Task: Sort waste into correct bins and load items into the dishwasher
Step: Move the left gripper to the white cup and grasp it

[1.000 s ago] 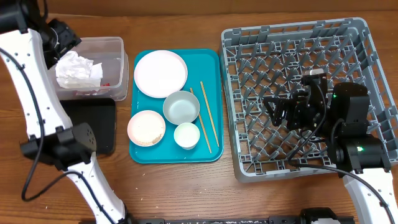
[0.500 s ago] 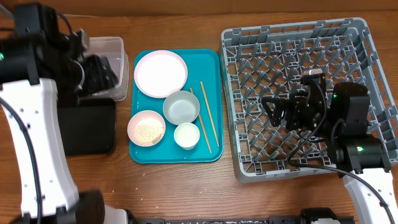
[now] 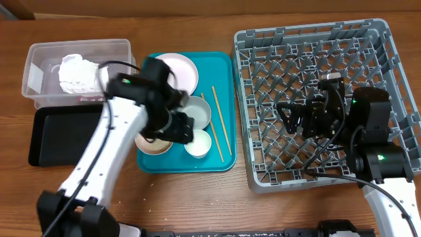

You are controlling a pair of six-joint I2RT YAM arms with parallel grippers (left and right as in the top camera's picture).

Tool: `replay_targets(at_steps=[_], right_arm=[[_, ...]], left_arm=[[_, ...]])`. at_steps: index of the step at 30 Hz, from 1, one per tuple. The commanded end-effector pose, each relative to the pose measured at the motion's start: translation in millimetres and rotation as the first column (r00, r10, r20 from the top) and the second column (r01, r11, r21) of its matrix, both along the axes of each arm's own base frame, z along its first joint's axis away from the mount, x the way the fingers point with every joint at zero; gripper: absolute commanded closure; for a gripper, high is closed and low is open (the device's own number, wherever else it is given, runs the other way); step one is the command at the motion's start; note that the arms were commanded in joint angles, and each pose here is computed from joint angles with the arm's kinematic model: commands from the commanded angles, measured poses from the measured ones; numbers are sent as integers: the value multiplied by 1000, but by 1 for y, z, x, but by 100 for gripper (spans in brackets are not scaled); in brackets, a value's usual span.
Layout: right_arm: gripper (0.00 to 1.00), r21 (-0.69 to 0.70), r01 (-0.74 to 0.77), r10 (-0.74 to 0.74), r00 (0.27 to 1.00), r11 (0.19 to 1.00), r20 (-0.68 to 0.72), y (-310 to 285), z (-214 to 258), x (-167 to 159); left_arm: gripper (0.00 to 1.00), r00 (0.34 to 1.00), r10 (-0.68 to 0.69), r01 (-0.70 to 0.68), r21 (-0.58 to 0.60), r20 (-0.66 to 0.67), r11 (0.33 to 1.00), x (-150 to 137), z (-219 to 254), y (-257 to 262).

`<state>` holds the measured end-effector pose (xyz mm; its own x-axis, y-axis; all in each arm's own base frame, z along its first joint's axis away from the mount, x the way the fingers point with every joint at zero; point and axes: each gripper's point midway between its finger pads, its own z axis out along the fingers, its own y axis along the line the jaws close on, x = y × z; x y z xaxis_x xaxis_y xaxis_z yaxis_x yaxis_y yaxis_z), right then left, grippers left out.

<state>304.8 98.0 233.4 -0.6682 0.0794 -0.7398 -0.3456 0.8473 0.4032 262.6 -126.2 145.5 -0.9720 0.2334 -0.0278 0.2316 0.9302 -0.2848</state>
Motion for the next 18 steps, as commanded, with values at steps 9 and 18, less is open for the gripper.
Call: replay_targets(at_steps=[9,18], right_arm=[[0,9,-9,9,1000,1000,21,3,11,1],[0,9,-10,9,1000,1000,23,3,12,1]], left_arm=[[24,996,25,-16,113,-85,993,-6,-68,-23],[28,994,67,-56,127,-88,990,-3,-71,-22]])
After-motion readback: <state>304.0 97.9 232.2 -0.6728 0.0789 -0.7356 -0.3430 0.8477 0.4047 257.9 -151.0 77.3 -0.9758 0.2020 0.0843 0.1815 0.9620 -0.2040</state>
